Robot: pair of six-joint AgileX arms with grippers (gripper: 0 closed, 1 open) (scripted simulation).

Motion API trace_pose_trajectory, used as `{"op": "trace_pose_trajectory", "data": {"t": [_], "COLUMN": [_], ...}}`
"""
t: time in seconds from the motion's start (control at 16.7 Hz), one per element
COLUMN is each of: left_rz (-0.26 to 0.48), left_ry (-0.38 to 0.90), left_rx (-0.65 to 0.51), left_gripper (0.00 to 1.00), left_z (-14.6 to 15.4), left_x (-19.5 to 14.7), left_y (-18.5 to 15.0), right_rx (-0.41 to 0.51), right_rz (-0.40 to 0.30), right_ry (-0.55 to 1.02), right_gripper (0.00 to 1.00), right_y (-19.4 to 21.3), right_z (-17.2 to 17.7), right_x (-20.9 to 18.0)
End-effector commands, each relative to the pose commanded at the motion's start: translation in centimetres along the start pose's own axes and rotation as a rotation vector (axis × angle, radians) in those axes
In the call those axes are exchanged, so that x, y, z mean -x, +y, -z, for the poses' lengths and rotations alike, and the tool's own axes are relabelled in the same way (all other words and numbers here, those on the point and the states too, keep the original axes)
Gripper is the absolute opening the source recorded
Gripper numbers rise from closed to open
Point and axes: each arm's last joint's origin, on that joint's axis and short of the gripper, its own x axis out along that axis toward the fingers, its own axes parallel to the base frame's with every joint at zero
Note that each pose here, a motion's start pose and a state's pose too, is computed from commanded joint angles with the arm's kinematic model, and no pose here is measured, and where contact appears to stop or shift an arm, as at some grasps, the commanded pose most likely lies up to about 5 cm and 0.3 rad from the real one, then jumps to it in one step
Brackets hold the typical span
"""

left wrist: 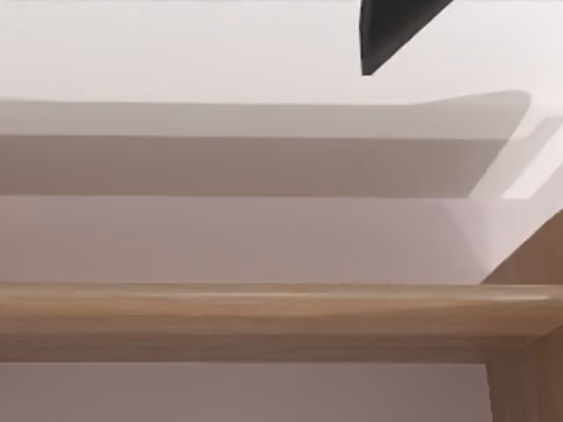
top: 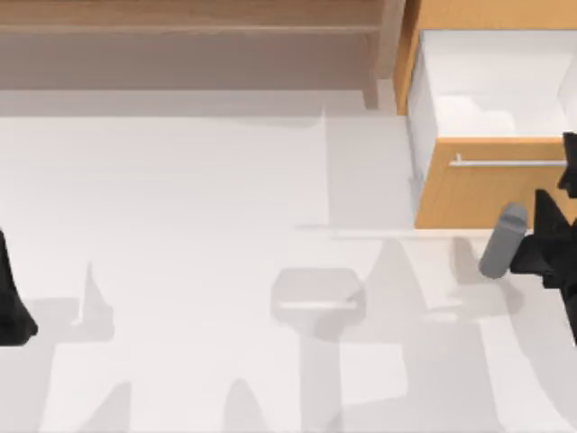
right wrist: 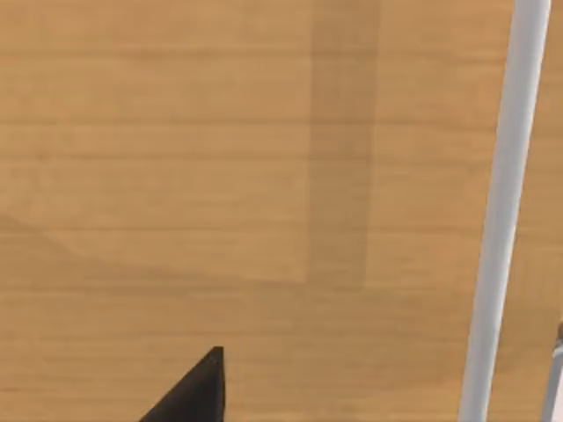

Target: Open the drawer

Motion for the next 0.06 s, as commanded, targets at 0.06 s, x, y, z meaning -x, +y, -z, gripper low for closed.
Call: {"op": "trace_pose_trajectory", "data": {"t": [0.06], "left_rz": [0.000], "left_ry": [0.000], "left_rx": [0.000], "left_gripper": [1.00], "left_z": [0.00], "left_x": [0.00], "left_y": [0.00], "right_rx": [0.000], "right_rz": [0.000], "right_ry": [0.000], "right_gripper": [1.00], "right_y": [0.00], "right_z": [0.00], "right_x": [0.00]}}
